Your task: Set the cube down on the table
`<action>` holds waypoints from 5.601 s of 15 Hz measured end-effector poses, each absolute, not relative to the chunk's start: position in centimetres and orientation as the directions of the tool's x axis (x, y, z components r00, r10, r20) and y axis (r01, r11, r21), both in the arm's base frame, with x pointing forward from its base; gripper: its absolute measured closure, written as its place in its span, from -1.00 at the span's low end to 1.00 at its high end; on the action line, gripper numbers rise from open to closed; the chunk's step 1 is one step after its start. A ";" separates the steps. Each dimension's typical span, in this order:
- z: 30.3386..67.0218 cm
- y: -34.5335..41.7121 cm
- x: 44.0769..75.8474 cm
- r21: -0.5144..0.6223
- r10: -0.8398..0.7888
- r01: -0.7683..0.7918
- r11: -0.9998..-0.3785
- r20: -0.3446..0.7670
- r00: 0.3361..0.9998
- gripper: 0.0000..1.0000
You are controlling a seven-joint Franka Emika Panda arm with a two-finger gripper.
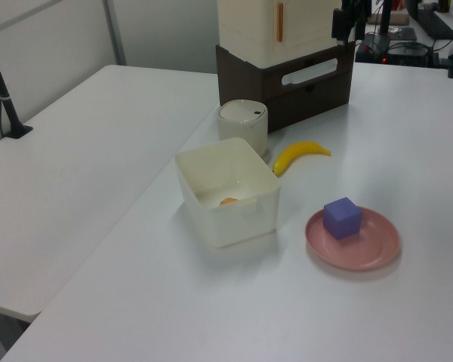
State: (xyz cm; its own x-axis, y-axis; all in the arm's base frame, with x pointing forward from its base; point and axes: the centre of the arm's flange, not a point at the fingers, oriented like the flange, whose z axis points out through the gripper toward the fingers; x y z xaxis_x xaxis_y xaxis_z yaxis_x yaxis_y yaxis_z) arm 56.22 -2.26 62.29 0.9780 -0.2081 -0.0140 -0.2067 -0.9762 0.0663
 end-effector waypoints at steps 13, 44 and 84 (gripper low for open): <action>61.9 -1.8 55.9 0.071 -0.186 -0.182 -0.981 -0.047 0.981 -1.00; 59.7 1.7 53.9 0.065 0.009 0.019 -0.998 -0.154 0.988 -1.00; 34.1 28.0 47.4 0.393 0.242 0.335 -0.856 -0.268 0.933 -1.00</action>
